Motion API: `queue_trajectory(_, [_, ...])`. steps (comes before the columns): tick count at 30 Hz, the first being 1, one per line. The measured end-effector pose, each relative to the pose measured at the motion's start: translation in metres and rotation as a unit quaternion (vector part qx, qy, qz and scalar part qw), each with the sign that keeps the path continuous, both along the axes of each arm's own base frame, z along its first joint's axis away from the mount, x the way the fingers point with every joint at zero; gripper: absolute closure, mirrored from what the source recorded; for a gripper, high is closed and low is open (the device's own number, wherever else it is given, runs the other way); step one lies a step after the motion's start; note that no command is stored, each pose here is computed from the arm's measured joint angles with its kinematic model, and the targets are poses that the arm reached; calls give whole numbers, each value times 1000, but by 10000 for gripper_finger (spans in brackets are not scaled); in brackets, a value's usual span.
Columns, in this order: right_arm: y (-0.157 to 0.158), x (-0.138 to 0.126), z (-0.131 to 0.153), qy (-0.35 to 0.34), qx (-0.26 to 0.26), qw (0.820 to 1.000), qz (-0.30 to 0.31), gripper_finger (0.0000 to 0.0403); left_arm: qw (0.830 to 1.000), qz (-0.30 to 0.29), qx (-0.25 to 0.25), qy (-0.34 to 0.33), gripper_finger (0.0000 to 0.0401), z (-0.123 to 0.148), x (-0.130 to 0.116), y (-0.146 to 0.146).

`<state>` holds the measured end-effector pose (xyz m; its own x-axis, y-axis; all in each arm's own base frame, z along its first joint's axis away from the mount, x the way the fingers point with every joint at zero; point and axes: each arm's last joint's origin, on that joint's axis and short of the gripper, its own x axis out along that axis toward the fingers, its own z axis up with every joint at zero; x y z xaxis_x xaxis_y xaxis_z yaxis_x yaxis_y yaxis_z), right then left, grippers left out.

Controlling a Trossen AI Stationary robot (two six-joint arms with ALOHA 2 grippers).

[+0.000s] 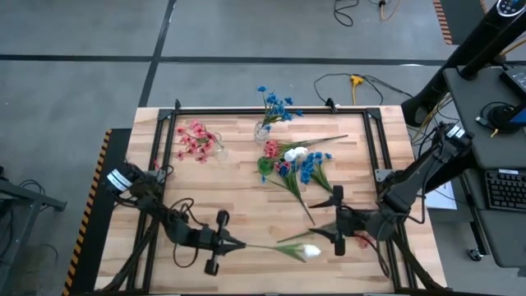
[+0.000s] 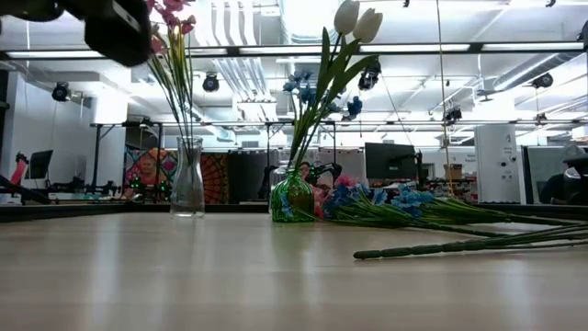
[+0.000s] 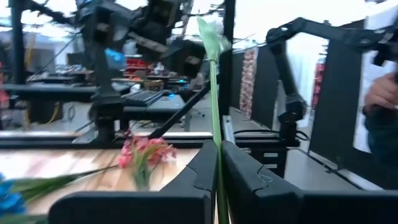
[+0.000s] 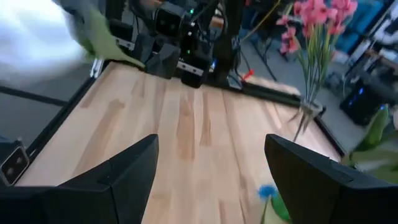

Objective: Sort flowers into vase by color
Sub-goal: Put the white tulip flower into the green vase

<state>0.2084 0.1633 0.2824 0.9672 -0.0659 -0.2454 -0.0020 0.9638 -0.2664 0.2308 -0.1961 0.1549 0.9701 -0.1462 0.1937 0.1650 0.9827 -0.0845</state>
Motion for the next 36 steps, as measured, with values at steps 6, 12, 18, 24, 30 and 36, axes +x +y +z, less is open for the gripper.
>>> queue_trajectory(6, [-4,6,-7,-3,-8,1000,-5,117,1000,-18,12,-8,401,2,-1,-4])
queue_trajectory(12, [-6,8,-10,5,-4,1000,7,117,1000,-17,11,-8,401,2,-1,-4])
queue_trajectory(18, [-6,10,-16,15,-16,1000,2,117,1000,-19,11,-7,401,2,-2,-5])
queue_trajectory(24, [-7,8,-17,24,-16,1000,-1,117,999,-40,-1,33,401,-9,-10,-7])
queue_trajectory(30, [-7,8,-17,25,-16,1000,-2,117,997,-46,-36,57,401,-19,-19,0])
queue_trajectory(36, [-8,8,-19,29,-19,999,-1,117,998,-44,-30,39,401,-15,-20,1])
